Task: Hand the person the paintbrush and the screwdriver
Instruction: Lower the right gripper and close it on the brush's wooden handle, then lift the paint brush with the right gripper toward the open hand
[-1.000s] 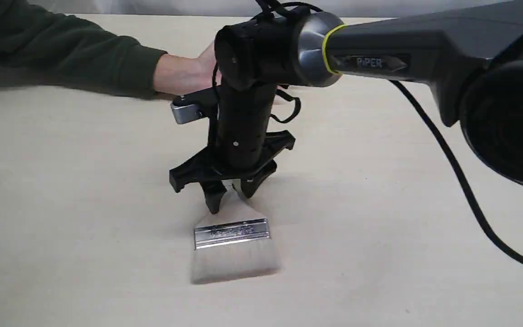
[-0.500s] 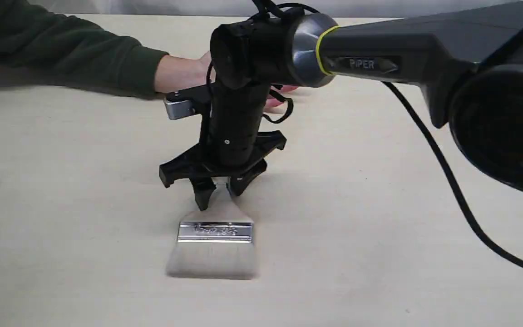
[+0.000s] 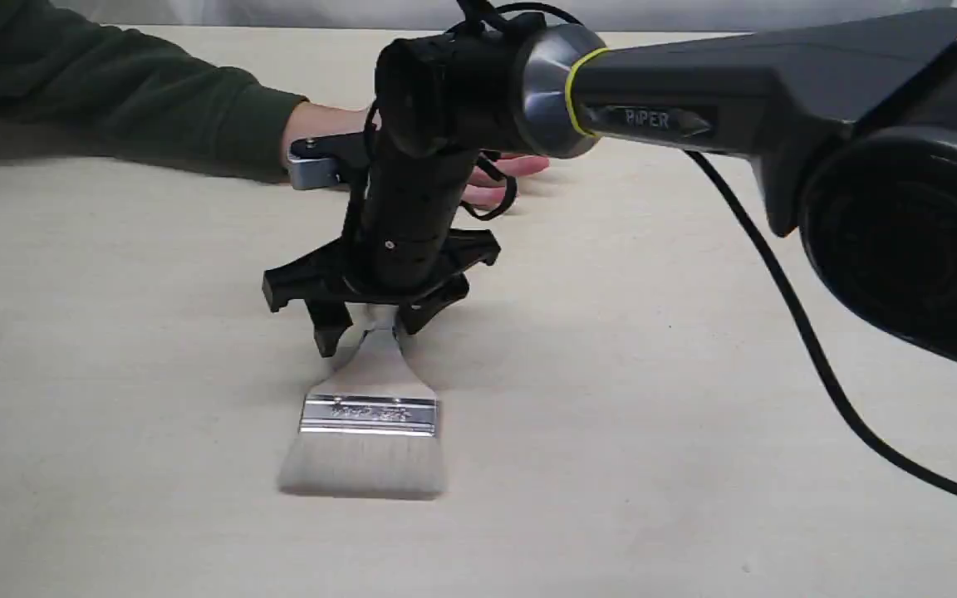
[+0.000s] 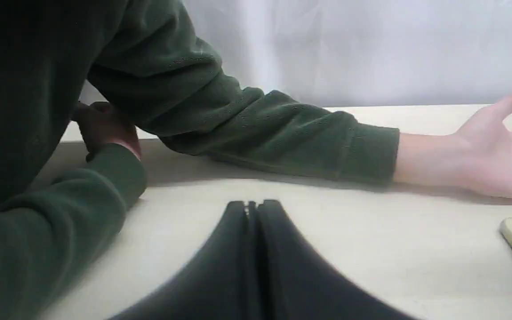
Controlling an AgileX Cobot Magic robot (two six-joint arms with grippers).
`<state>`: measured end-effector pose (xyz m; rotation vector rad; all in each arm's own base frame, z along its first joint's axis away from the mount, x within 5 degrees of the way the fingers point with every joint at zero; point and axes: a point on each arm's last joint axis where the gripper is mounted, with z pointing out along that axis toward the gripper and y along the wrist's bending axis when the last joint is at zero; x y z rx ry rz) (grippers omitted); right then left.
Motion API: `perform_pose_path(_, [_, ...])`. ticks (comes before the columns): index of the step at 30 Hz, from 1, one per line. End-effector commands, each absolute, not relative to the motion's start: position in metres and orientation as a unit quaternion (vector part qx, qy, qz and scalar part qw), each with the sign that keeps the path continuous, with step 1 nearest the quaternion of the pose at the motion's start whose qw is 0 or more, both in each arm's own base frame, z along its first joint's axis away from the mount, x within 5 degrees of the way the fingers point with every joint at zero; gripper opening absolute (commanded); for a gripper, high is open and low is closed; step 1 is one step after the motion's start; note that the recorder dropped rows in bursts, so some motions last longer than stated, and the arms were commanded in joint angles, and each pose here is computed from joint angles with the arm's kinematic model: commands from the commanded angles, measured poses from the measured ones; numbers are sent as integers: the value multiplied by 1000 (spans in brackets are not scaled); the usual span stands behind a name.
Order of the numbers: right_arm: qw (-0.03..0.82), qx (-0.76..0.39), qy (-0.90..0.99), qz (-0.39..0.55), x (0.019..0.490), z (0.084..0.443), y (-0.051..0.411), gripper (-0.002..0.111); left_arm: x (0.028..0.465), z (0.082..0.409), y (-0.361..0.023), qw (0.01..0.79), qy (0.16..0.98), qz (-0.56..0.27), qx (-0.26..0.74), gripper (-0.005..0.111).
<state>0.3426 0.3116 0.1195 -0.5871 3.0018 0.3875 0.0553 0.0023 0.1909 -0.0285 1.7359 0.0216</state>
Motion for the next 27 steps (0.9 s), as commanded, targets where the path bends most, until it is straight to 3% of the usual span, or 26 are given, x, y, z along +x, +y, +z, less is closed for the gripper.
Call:
perform_pose_path(1, [31,-165,978,127,345,113,312,68,55,191,2,648,762,7,-13,0])
perform_pose_path(9, [1,-151,988,15,345,91,293,63,55,191,2,648,762,7,-13,0])
perform_pose_path(15, [-16,-154,988,1,343,80,291,62,55,191,2,648,762,7,-13,0])
perform_pose_path(21, [-28,-164,986,-12,341,80,289,41,55,191,2,647,762,6,-14,0])
perform_pose_path(27, [-41,-165,985,-14,339,81,288,40,55,191,2,647,762,6,-14,0])
